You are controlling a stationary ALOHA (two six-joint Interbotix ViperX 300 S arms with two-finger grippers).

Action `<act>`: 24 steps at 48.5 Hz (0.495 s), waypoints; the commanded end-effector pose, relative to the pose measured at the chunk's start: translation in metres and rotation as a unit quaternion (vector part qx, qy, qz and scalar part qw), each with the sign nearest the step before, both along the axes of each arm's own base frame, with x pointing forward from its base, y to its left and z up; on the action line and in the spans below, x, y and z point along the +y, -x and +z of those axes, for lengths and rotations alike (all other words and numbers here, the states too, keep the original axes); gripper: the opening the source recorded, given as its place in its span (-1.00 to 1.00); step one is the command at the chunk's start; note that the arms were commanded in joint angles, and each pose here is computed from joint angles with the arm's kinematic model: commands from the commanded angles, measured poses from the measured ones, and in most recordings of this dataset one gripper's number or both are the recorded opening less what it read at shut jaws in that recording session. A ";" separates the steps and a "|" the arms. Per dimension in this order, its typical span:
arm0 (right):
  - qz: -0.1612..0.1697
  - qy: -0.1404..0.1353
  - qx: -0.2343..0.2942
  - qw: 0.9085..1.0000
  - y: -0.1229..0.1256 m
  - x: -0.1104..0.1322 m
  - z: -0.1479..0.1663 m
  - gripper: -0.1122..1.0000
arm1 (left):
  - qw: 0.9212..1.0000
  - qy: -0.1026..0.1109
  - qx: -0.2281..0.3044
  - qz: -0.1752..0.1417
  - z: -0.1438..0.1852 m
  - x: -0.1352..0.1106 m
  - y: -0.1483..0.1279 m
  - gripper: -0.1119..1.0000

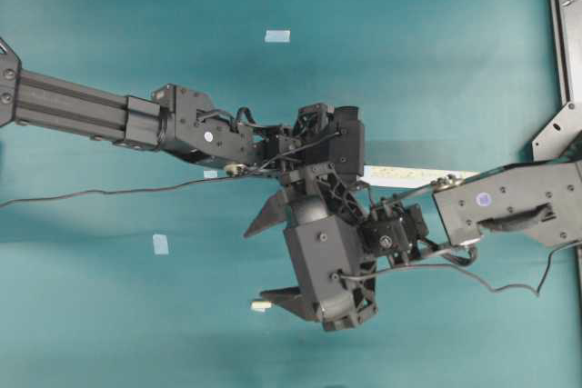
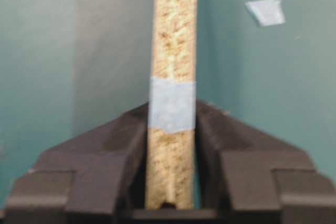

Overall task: Move the wooden board into place and insert the rod into its hole.
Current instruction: 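Lower the board flat onto the table center with the left gripper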

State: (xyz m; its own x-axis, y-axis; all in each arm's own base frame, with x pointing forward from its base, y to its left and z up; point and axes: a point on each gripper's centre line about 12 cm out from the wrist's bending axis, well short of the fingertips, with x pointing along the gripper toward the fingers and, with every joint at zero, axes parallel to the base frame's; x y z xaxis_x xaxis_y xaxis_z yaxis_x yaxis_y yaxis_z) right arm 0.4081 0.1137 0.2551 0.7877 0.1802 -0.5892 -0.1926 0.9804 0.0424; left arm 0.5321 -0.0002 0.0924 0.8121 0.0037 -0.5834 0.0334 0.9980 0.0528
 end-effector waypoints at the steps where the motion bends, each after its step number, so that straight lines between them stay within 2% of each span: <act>1: 0.001 -0.005 -0.016 1.000 0.001 0.000 0.013 0.91 | 1.000 0.003 -0.030 0.005 0.022 0.003 -0.008 -0.42; 18: 0.001 -0.005 -0.015 1.000 0.001 0.000 0.012 0.91 | 0.999 0.003 -0.035 0.011 0.026 0.009 -0.013 -0.41; 20: 0.001 -0.005 -0.015 1.000 0.001 0.000 0.012 0.91 | 0.999 0.003 -0.035 0.010 0.026 0.008 -0.013 -0.27; 24: 0.001 -0.005 -0.015 1.000 0.001 0.000 0.012 0.91 | 0.999 0.003 -0.033 0.005 0.027 0.003 -0.013 0.18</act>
State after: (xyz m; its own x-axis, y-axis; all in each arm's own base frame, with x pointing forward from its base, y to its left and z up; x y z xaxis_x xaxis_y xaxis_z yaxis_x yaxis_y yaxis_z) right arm 0.4081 0.1137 0.2551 0.7877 0.1802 -0.5892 -0.1926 0.9804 0.0424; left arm 0.5383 0.0080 0.0965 0.8209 0.0161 -0.5709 0.0165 0.9985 0.0519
